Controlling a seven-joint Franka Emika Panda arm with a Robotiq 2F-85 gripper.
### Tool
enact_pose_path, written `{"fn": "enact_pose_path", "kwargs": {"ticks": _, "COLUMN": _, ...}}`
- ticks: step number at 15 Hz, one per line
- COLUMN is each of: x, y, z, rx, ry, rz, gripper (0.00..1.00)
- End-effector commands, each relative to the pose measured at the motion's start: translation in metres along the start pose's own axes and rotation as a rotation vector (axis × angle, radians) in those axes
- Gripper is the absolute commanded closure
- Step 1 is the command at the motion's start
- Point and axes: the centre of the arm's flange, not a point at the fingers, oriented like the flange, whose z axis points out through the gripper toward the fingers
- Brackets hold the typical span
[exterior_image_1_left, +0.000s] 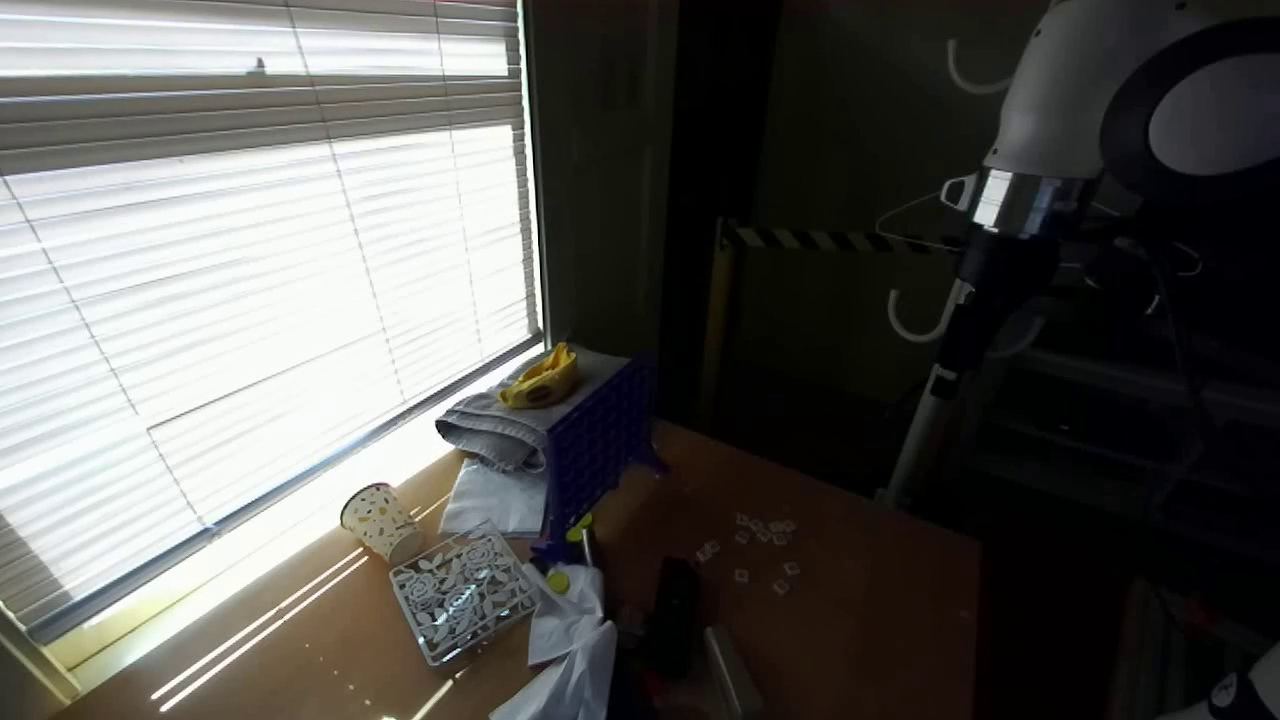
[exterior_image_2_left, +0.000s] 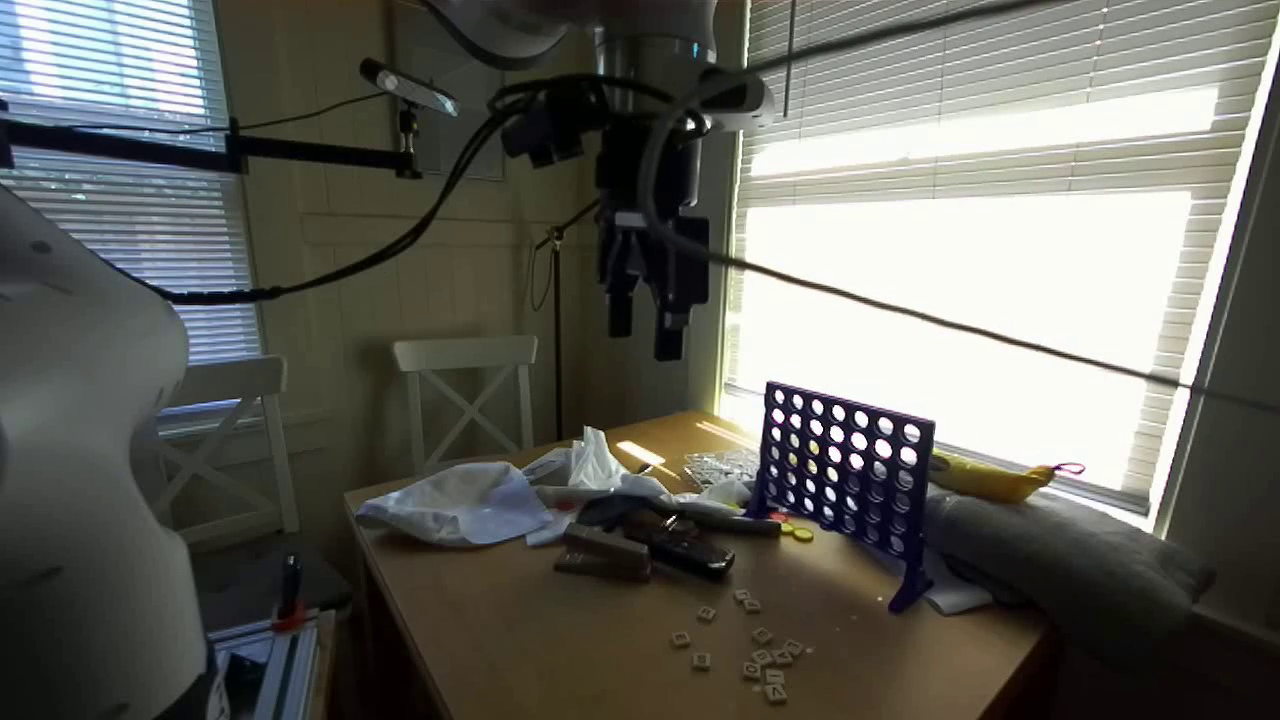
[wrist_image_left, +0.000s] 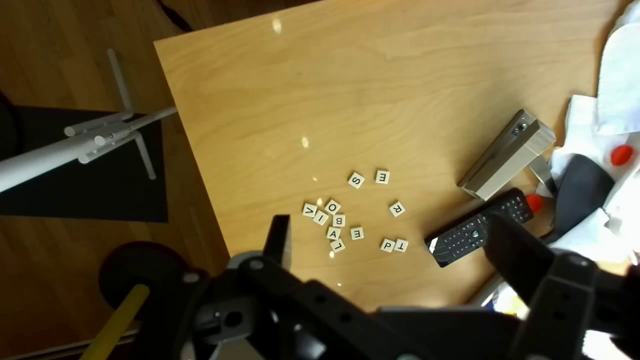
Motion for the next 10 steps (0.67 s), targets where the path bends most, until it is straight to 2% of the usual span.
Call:
{"fn": "enact_pose_path", "kwargs": {"ticks": 1, "x": 0.000, "y": 0.000, "z": 0.000, "rx": 0.000, "ry": 0.000, "rz": 0.000, "gripper": 0.00}}
{"fn": "enact_pose_path", "kwargs": {"ticks": 6, "x": 0.000, "y": 0.000, "z": 0.000, "rx": 0.000, "ry": 0.000, "rz": 0.000, "gripper": 0.00}}
{"fn": "enact_pose_path", "kwargs": {"ticks": 10, "x": 0.028, "y": 0.015, "z": 0.004, "rx": 0.003, "ry": 0.050, "rz": 0.010, "gripper": 0.00}}
